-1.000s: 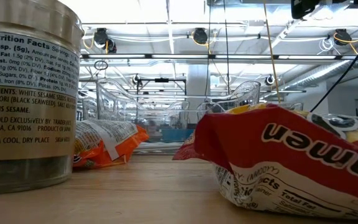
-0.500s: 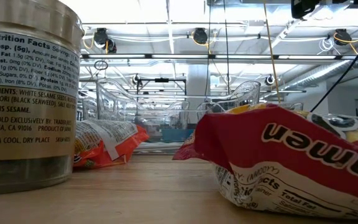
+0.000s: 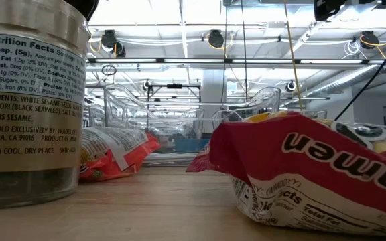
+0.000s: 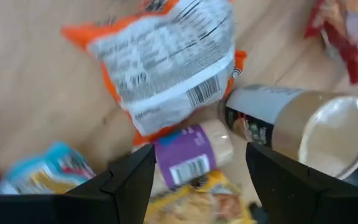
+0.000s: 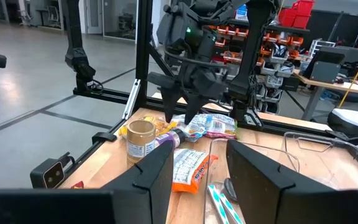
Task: Pick & Place Food Item
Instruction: Put the violet seasoning bottle into the top right transparent bin
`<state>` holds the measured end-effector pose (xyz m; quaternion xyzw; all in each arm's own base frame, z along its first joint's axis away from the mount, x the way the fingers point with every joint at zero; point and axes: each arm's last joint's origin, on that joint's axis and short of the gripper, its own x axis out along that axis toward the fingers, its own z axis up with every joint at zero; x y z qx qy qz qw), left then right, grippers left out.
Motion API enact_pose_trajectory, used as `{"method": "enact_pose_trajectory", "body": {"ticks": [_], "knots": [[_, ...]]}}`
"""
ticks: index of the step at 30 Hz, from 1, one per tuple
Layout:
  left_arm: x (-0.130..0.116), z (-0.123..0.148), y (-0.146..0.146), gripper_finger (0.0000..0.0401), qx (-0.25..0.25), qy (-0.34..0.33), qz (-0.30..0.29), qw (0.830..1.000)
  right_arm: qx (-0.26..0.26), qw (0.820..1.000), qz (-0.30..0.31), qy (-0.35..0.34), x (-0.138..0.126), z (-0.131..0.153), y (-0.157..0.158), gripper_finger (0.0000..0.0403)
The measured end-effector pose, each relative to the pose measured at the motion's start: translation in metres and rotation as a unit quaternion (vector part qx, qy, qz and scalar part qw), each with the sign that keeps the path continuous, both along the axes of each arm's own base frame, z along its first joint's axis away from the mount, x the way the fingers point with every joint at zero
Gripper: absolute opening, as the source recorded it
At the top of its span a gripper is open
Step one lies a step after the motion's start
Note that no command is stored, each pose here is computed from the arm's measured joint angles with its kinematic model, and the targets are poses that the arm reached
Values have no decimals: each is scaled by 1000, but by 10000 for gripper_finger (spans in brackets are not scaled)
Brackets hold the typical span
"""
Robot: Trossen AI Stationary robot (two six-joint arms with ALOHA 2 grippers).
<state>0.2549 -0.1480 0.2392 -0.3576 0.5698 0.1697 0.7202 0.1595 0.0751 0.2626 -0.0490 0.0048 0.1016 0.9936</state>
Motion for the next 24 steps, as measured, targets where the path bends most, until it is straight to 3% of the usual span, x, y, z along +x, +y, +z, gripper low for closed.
{"method": "enact_pose_trajectory", "body": {"ticks": [3, 5, 7, 9, 13, 15, 18, 24], "knots": [[0, 0, -1, 255, -37, 22, 52, 998, 0, 1000, 0, 0, 0, 0, 0, 139], [-2, 0, -3, 255, -47, 31, 32, 998, 0, 1000, 0, 0, 0, 0, 0, 139], [-4, 0, -7, 255, -27, 14, -46, 998, 0, 1000, 0, 0, 0, 0, 0, 139], [-6, 0, -11, 255, 19, -18, -151, 988, 0, 1000, 0, 0, 0, 0, 0, 139], [-8, 0, -21, 255, 132, -82, -308, 939, 0, 1000, 0, 1, 0, 0, 0, 139], [-6, -3, -27, 255, 167, -104, -349, 916, 0, 1000, 0, 0, 0, 0, 0, 139], [-2, -13, -38, 255, 175, -115, -398, 893, 0, 1000, 0, 1, 0, 0, 0, 139], [7, -46, -51, 255, 138, -72, -442, 883, 0, 1000, 0, 1, 0, 0, 0, 139]]}}
